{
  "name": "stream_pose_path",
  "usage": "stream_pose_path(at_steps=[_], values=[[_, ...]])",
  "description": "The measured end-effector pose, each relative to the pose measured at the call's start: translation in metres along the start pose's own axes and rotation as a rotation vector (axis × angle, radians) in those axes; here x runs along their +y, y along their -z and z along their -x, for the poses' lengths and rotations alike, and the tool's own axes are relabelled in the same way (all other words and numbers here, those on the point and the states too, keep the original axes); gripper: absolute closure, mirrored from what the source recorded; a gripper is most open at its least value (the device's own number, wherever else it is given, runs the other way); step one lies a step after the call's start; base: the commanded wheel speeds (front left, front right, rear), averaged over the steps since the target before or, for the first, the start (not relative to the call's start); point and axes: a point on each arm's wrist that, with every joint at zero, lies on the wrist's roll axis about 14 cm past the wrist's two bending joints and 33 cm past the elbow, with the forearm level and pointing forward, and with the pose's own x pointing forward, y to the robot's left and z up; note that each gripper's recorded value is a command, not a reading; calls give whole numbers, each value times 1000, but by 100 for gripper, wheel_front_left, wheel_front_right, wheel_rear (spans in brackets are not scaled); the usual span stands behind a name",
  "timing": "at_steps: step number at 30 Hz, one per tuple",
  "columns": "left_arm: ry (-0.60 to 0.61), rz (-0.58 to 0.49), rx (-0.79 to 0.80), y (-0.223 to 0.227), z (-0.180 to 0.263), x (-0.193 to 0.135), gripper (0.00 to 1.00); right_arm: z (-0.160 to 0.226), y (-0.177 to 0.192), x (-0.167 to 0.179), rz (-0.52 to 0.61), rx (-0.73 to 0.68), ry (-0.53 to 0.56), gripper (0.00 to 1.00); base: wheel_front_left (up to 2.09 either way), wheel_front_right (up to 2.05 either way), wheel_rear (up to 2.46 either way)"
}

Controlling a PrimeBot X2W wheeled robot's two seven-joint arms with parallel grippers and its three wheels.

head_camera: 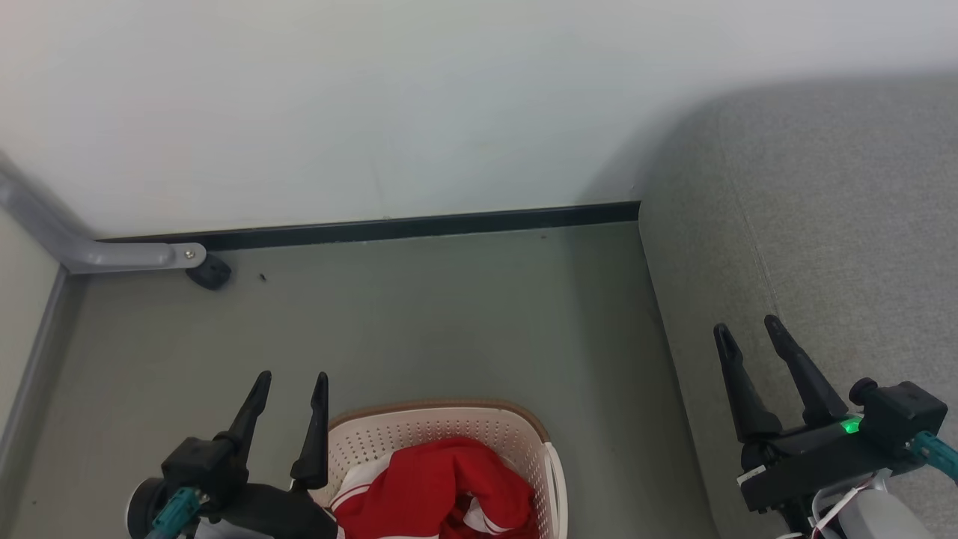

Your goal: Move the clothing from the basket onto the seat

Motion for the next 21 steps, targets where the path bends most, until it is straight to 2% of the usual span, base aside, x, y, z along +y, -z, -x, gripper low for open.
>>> stream_pose_path(at_steps=[6, 21], values=[[64, -24, 71, 25, -16, -11, 0, -12, 4, -7, -13, -3, 17, 0, 0, 0, 0], [100, -5, 276, 101, -56, -10, 0, -40, 33, -30, -51, 33, 70, 0, 0, 0, 0]])
